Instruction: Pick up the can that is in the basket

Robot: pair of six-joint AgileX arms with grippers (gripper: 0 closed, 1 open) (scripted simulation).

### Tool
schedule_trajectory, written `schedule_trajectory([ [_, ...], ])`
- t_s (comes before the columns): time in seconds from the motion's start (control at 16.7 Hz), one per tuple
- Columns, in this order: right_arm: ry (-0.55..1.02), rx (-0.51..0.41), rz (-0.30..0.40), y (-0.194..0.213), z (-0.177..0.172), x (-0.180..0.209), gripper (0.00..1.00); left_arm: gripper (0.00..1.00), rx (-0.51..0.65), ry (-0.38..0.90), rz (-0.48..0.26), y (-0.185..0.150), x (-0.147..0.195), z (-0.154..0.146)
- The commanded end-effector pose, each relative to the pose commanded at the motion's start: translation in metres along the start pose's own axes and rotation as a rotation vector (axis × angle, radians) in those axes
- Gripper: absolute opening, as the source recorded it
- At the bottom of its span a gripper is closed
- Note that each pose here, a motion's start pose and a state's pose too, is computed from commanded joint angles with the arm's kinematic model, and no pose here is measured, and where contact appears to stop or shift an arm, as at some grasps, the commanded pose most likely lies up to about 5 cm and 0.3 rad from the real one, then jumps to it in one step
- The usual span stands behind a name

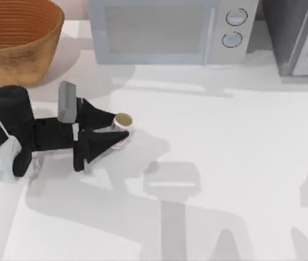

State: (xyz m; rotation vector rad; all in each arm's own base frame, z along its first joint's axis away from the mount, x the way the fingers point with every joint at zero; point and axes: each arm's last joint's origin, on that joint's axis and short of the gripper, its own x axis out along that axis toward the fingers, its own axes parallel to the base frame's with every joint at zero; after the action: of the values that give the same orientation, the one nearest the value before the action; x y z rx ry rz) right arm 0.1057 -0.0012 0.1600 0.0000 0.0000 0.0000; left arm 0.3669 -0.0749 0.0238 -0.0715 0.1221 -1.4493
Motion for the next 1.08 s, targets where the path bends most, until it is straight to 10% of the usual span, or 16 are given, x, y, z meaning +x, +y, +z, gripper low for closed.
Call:
schedule_trajectory([
  [0.36,0.000,0.000,0.000,0.000,0.000,0.000,1.00,0.00,0.099,-0.026,-0.129,0.012,0.008,-0.010],
  [0.9,0.000,0.000,0.000,0.000,0.000,0.000,1.00,0.00,0.126,-0.031,-0.139,0.014,0.008,-0.004],
  [1.08,0.000,0.000,0.000,0.000,0.000,0.000,1.00,0.23,0.126,-0.031,-0.139,0.014,0.008,-0.004],
])
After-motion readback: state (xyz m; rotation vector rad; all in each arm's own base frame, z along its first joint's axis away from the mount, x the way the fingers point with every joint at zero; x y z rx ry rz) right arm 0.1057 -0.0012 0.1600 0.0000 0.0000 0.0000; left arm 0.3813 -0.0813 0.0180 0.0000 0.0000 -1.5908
